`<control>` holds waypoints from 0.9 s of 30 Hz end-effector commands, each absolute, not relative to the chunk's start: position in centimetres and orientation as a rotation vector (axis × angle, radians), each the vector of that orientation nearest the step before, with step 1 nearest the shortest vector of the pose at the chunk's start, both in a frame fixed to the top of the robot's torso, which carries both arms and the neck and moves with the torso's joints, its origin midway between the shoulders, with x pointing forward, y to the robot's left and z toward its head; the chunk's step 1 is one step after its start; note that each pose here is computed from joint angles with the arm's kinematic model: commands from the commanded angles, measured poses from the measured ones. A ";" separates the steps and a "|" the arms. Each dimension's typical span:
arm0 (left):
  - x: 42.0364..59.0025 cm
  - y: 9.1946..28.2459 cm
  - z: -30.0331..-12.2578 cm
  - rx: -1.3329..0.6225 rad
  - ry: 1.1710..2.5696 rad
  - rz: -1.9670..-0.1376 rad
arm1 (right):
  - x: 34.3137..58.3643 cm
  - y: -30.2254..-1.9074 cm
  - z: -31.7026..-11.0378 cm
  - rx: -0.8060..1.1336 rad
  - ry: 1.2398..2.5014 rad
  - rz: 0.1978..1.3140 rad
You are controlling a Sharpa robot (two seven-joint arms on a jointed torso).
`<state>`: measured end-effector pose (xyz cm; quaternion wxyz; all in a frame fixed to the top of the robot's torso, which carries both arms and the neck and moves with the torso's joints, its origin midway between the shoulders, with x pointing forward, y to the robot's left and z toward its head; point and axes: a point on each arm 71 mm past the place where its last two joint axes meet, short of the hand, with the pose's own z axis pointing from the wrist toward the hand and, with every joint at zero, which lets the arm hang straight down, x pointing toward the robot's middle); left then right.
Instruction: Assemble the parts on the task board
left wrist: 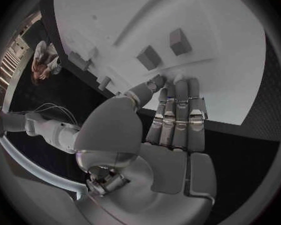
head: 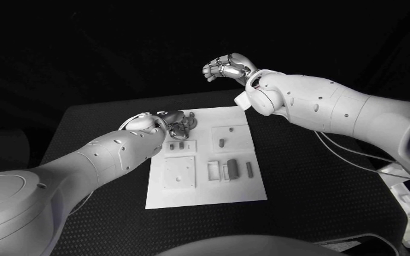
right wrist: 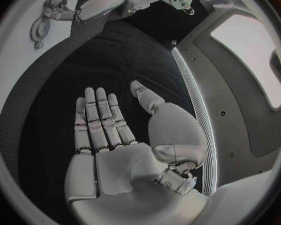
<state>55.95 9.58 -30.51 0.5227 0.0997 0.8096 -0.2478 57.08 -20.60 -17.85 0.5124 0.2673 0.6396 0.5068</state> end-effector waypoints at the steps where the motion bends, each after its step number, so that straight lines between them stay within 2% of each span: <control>1: 55.4 9.6 -31.5 0.260 1.974 -0.580 | 57.0 -20.4 -17.8 0.628 1.545 1.237; 27: 54.7 9.0 -32.2 0.287 1.971 -0.631 | 57.1 -20.4 -17.8 0.630 1.543 1.230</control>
